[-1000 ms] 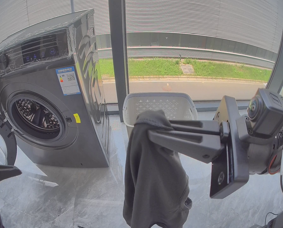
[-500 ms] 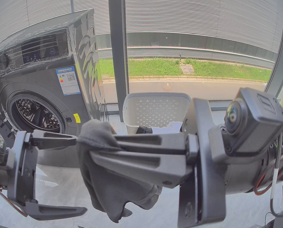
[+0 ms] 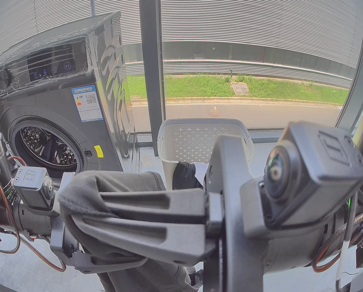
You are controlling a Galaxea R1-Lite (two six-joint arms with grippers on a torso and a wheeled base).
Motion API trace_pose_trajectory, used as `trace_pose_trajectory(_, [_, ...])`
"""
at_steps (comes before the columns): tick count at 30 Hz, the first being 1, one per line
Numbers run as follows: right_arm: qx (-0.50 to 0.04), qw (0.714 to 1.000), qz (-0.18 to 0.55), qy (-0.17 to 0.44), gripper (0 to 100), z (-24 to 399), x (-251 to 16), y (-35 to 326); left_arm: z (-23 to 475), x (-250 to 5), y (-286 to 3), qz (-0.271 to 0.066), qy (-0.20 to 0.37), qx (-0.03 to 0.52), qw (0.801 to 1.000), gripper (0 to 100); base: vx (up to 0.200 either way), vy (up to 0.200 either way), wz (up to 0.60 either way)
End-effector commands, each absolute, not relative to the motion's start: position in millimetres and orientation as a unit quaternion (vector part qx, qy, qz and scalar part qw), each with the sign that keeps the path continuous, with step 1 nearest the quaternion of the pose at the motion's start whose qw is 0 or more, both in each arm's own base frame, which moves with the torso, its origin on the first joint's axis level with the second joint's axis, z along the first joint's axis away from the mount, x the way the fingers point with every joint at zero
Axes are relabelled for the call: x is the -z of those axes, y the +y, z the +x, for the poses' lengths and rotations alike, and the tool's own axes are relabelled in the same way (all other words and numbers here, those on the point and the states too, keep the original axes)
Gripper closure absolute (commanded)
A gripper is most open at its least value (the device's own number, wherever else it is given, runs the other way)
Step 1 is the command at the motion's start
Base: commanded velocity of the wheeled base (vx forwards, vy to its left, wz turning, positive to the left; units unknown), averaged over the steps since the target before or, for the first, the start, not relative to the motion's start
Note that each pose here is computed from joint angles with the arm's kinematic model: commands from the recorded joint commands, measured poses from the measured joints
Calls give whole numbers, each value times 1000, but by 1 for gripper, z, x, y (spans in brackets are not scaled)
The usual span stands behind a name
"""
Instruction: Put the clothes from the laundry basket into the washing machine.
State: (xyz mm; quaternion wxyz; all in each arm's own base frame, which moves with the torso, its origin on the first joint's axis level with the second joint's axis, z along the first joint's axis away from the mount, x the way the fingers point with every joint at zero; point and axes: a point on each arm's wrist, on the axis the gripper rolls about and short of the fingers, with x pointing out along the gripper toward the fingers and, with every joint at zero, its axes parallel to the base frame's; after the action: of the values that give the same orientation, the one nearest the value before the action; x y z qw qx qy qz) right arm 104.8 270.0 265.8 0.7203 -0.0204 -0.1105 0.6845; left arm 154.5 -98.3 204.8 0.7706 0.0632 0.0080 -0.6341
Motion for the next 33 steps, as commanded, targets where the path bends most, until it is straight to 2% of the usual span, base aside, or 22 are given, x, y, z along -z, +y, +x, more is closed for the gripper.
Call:
trace_pose_trajectory(1, [-687,718,-21,-107,100,104,-264,273,165,-198,-104,62,16,634,771,0,0,0,0])
trace_pose_trajectory(5, [-688,718,-21,-107,100,104,-264,273,166,-197,-106,62,16,637,769,0,0,0,0])
trace_pose_trajectory(6, [-688,718,-22,-105,100,104,-262,274,165,-197,-107,61,16,640,766,100,0,0,0])
trace_pose_trajectory(11, [-689,718,-25,-100,100,106,-259,278,163,-196,-111,61,18,650,757,100,0,0,0])
trace_pose_trajectory(21, [-689,718,-25,-92,100,107,-255,281,164,-196,-112,59,19,649,758,100,0,0,0])
trace_pose_trajectory(25, [-674,734,-14,-76,100,118,-254,278,165,-200,-111,61,11,646,761,100,0,0,0])
trace_pose_trajectory(26, [-665,743,-14,-75,0,125,-254,276,164,-201,-111,60,10,646,761,100,0,0,0])
trace_pose_trajectory(29, [-657,750,-13,-72,0,130,-253,273,164,-201,-110,61,8,644,762,100,0,0,0])
trace_pose_trajectory(31, [-606,793,-11,-55,0,147,-247,260,165,-205,-110,62,1,639,767,100,0,0,0])
trace_pose_trajectory(33, [-564,824,-7,-50,0,161,-248,240,167,-207,-107,64,-7,629,775,100,0,0,0])
